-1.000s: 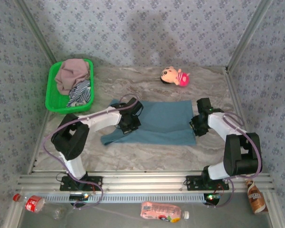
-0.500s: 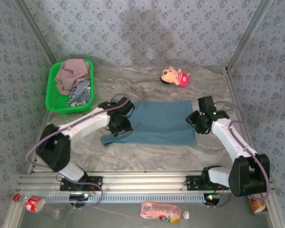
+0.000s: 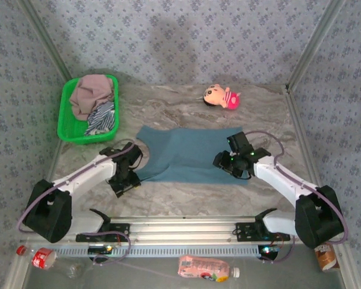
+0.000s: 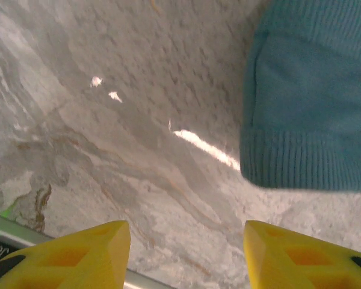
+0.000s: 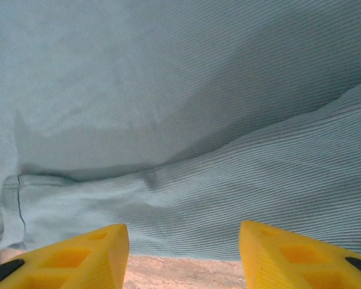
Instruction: Fold and stack the tank tops
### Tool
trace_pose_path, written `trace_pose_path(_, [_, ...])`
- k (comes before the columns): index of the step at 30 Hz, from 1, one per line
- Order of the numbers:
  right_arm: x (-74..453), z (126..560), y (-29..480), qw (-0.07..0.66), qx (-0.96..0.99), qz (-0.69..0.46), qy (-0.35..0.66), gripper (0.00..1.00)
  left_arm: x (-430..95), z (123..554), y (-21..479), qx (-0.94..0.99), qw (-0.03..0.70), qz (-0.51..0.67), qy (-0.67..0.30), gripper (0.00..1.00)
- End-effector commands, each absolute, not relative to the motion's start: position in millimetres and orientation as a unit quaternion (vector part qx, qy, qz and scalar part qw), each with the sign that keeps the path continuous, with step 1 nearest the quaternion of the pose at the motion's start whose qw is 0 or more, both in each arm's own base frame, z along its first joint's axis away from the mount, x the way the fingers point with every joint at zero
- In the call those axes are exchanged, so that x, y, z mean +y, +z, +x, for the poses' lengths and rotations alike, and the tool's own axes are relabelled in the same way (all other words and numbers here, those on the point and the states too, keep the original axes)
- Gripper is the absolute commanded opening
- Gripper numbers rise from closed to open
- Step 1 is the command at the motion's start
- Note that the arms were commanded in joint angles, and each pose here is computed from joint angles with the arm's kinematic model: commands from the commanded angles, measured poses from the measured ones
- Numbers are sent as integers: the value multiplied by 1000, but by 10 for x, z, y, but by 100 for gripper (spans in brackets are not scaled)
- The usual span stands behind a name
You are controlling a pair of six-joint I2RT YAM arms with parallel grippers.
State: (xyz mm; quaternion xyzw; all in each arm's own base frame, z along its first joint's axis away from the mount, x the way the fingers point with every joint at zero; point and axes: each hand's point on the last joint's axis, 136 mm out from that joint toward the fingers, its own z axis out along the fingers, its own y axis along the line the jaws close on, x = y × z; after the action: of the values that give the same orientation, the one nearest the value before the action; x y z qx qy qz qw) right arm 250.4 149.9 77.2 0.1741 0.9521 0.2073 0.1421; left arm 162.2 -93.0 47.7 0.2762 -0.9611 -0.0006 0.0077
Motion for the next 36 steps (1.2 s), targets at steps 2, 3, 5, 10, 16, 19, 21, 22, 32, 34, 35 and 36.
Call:
trace_pose_path(2, [1522,2501,678,141,958,147,203,54,-933,1862,446,-965,-20,261,17,52])
trace_pose_path(3, [1531,2506,652,137,959,145,201,53,-933,1897,431,-967,-17,253,13,52])
trace_pose_path(5, [1538,2521,630,137,959,145,200,53,-936,1957,411,-970,-15,243,13,52])
trace_pose_path(10, [1528,2516,568,133,962,142,192,53,-846,2092,430,-972,-20,236,6,52])
trace_pose_path(16, [1519,2489,478,123,964,144,186,53,-834,2206,407,-976,-13,219,4,51])
trace_pose_path(19, [1514,2478,429,118,966,141,184,53,-862,2261,395,-978,-9,208,6,49])
trace_pose_path(21, [1502,2476,400,114,967,140,182,53,-868,2289,385,-979,-7,202,5,49])
trace_pose_path(22, [1497,2473,391,112,967,141,182,53,-870,2304,379,-980,-6,199,4,48])
trace_pose_path(32, [1416,2429,288,102,967,148,179,51,-890,2411,437,-987,13,163,-4,25])
trace_pose_path(34, [1385,2419,264,99,968,150,176,51,-893,2415,459,-988,16,155,-5,20])
trace_pose_path(35, [1369,2417,253,98,968,151,175,51,-896,2425,473,-988,17,150,-6,16])
trace_pose_path(36, [1358,2417,242,98,968,152,175,51,-901,2440,484,-989,18,146,-6,13])
